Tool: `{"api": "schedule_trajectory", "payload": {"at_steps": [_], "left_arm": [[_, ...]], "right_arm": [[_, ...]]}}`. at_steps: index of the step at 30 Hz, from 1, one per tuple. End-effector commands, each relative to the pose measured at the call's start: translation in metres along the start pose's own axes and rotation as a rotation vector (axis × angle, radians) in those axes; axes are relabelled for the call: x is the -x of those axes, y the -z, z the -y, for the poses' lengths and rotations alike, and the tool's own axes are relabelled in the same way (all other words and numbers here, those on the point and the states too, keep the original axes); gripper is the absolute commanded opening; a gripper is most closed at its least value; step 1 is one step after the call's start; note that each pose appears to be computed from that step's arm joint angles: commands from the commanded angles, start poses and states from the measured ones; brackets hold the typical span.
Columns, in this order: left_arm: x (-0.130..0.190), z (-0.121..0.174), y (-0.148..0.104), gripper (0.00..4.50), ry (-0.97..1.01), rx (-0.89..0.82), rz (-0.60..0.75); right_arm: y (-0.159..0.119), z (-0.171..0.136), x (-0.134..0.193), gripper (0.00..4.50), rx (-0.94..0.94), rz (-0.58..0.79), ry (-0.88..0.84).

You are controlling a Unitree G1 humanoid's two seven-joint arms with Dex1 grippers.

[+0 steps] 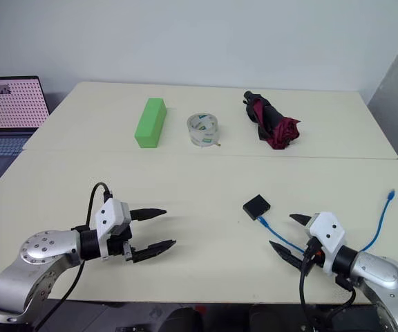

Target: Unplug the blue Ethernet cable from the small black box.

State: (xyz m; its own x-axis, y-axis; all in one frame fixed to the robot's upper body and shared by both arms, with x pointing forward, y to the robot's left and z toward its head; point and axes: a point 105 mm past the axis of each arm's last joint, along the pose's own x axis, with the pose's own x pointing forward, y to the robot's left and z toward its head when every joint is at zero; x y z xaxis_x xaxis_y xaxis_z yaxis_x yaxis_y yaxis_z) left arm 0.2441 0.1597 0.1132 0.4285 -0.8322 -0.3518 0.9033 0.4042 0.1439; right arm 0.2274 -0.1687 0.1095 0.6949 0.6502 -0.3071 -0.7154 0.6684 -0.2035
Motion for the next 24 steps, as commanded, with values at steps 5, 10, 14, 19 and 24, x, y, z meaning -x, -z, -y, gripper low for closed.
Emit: {"api": "schedule_trajectory", "payload": {"at_steps": [5, 10, 14, 19, 24], "left_arm": [[-0.011, 0.018, -0.015, 4.49, 0.151, -0.048, 0.032], [-0.016, 0.014, -0.020, 4.49, 0.152, -0.062, 0.048], [-0.019, 0.015, -0.021, 4.50, 0.158, -0.062, 0.049], [-0.019, 0.012, -0.019, 4.50, 0.148, -0.053, 0.050], [-0.019, 0.010, -0.017, 4.50, 0.143, -0.052, 0.043]], "right_arm": [[0.005, -0.003, -0.027, 4.50, 0.012, -0.001, 0.070], [0.012, -0.002, -0.047, 4.50, -0.008, 0.007, 0.101], [0.015, -0.002, -0.058, 4.13, -0.013, 0.010, 0.088], [0.017, 0.001, -0.063, 2.92, -0.013, 0.006, 0.074], [0.020, 0.006, -0.065, 1.74, -0.014, -0.009, 0.070]]}}
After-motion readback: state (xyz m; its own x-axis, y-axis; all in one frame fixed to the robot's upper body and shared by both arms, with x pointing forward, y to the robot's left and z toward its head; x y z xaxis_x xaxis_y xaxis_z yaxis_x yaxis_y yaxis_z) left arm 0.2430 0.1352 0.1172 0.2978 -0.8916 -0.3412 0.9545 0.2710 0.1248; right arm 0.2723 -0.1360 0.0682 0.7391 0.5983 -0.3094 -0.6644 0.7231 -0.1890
